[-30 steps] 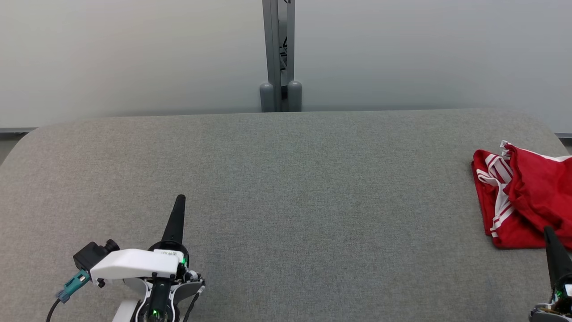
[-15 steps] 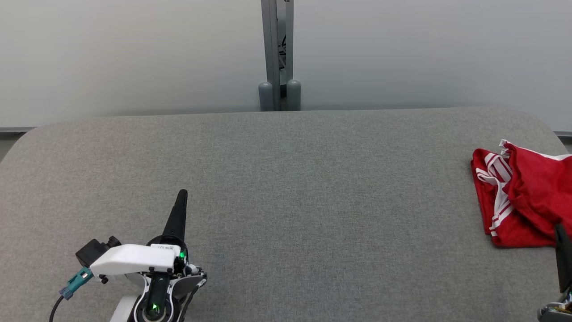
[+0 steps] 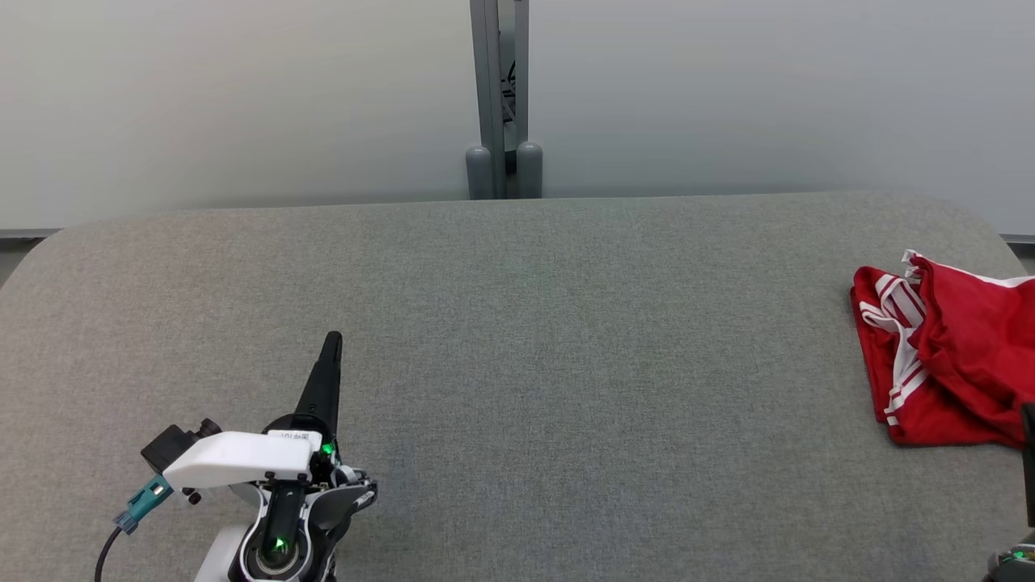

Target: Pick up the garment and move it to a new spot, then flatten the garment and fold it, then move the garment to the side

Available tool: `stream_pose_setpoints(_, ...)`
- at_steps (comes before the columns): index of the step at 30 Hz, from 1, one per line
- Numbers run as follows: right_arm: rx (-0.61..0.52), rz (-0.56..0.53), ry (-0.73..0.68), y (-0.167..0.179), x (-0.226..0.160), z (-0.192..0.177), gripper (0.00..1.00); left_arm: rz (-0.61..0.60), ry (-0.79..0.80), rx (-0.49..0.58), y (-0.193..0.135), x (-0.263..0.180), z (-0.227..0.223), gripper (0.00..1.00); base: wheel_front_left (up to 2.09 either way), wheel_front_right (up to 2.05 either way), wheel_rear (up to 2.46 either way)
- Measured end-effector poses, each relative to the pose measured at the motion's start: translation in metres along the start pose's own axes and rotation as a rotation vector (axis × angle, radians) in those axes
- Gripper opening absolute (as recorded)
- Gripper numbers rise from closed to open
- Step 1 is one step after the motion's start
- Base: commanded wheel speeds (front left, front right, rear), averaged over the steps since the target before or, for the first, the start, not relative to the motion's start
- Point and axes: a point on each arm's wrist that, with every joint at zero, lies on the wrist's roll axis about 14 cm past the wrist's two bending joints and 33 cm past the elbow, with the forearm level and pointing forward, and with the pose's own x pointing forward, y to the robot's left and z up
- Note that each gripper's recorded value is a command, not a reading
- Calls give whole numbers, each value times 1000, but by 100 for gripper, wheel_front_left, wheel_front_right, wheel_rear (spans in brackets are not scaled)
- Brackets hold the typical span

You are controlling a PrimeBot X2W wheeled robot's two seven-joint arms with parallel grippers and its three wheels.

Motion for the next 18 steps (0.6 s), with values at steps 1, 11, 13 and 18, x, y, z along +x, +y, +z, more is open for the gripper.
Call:
stream_pose_setpoints(1, 6, 2, -4, 0, 0, 1, 0, -1, 1, -4, 0, 0, 0, 0, 0, 0, 0)
stream_pose_setpoints(11, 38, 12, -11, 2, -1, 5, 0, -16, 8, -32, -5, 4, -2, 0, 0, 0, 0)
stream_pose_setpoints(13, 38, 12, -12, 2, -1, 5, 0, -16, 8, -32, -5, 4, -2, 0, 0, 0, 0)
stream_pose_setpoints(18, 38, 12, -12, 2, -1, 5, 0, -16, 8, -32, -5, 4, -2, 0, 0, 0, 0)
